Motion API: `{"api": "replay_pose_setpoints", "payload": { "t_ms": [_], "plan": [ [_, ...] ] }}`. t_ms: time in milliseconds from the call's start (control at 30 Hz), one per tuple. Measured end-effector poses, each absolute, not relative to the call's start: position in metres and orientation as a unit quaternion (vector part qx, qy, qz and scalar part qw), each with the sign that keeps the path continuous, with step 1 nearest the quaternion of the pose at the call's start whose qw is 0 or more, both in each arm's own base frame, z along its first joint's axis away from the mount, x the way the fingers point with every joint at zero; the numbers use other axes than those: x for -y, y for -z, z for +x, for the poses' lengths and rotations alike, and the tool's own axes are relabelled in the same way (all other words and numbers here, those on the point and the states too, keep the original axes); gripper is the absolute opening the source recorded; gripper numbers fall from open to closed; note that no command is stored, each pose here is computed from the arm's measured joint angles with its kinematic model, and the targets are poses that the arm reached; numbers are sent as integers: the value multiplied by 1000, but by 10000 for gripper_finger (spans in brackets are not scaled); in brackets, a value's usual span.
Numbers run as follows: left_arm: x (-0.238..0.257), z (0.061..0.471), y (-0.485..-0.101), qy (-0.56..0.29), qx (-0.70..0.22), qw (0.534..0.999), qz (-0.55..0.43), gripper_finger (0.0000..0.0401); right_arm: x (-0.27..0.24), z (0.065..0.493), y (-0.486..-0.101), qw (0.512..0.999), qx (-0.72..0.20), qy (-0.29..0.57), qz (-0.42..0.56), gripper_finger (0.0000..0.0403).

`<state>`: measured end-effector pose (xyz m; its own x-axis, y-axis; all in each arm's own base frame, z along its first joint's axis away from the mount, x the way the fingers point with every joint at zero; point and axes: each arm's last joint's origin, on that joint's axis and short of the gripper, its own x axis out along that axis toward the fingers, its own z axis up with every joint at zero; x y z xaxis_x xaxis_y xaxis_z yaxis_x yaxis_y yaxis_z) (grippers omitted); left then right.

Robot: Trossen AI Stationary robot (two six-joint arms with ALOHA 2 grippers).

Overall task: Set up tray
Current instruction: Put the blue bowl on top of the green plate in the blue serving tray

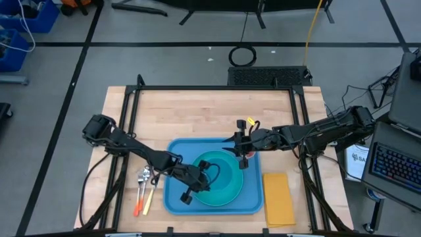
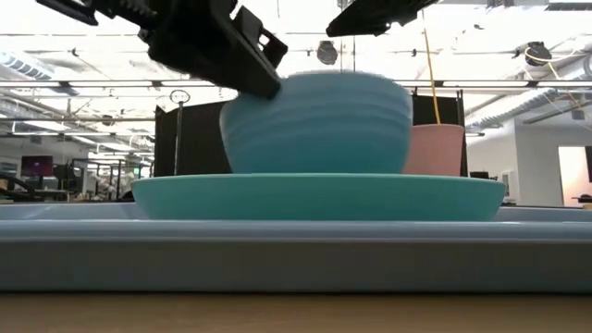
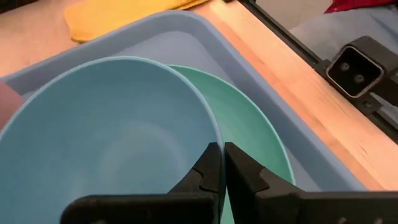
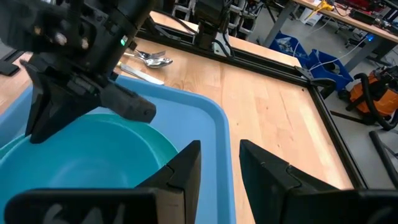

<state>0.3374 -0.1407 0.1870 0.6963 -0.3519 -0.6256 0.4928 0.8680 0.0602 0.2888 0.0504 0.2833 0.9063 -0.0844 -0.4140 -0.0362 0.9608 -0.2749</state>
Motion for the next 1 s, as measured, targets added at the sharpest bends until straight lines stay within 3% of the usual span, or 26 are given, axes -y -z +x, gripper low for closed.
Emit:
{"api": "replay_pose_setpoints", "payload": {
  "t_ms": [200,367,600,900,1000],
  "plan": [
    [142,339,-179,236,-325,910,101,18,-50,289,-283,966,-216,12,-139,100],
    [142,339,-180,236,-325,910,101,6,-50,289,-283,966,-219,13,-137,100],
    [143,339,-181,236,-320,912,97,33,-50,289,-283,966,-218,13,-136,100],
    [143,339,-181,227,-320,914,101,8,-50,289,-283,966,-219,13,-136,100],
    [143,339,-181,224,-323,915,88,29,-50,289,-283,966,-218,13,-136,100]
  ]
}}
